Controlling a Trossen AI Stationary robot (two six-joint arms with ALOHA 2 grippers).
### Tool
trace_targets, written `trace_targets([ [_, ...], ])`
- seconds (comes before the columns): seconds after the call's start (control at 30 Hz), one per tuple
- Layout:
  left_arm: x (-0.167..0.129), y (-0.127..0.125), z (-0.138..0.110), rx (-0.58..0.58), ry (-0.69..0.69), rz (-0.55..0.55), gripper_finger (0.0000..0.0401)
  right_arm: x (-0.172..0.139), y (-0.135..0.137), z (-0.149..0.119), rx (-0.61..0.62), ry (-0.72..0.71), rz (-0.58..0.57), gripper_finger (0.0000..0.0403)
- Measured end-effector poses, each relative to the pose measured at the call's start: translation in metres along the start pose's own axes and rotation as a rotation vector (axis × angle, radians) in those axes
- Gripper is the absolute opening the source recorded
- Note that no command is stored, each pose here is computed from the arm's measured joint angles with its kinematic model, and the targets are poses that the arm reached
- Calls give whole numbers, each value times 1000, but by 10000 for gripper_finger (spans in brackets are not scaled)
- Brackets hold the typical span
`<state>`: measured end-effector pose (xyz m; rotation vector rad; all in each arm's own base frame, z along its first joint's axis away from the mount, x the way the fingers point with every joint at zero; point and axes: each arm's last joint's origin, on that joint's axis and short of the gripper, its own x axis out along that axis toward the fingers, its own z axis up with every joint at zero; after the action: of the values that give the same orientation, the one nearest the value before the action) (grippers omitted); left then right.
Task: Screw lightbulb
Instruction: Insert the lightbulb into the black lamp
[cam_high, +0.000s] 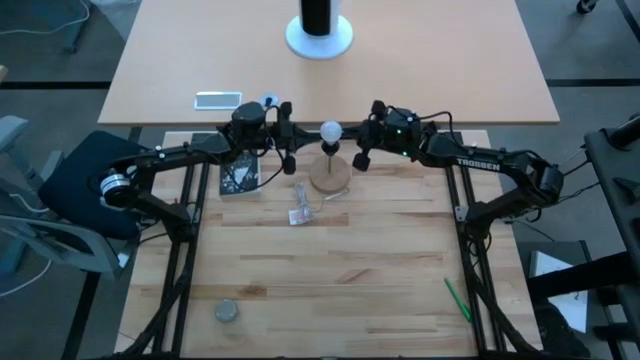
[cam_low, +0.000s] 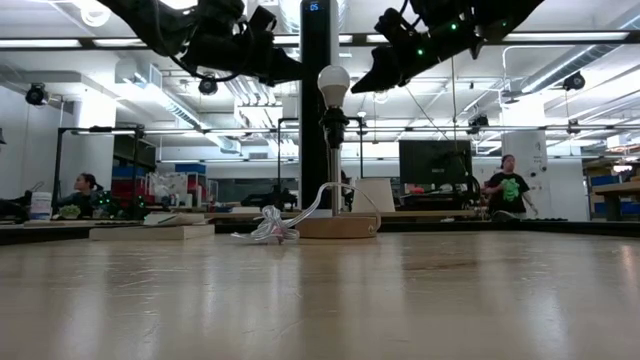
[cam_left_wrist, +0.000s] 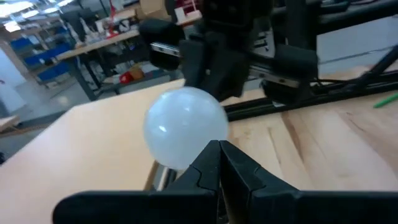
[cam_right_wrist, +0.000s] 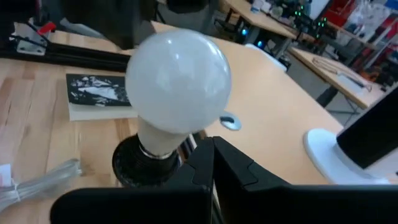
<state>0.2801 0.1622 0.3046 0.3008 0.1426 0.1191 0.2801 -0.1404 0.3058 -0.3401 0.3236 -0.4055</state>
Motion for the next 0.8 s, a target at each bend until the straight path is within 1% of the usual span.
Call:
trace_targets([
  [0.17,1,1,1,37,-16,22,0,0,1,3,-9,-36,19,0],
  [0.53,12,5,-9,40,-2,77,0,0,1,2,-8,-24,18,0],
  [0.8,12,5,-10,37,5,78,0,0,5,2,-15,-14,37,0],
])
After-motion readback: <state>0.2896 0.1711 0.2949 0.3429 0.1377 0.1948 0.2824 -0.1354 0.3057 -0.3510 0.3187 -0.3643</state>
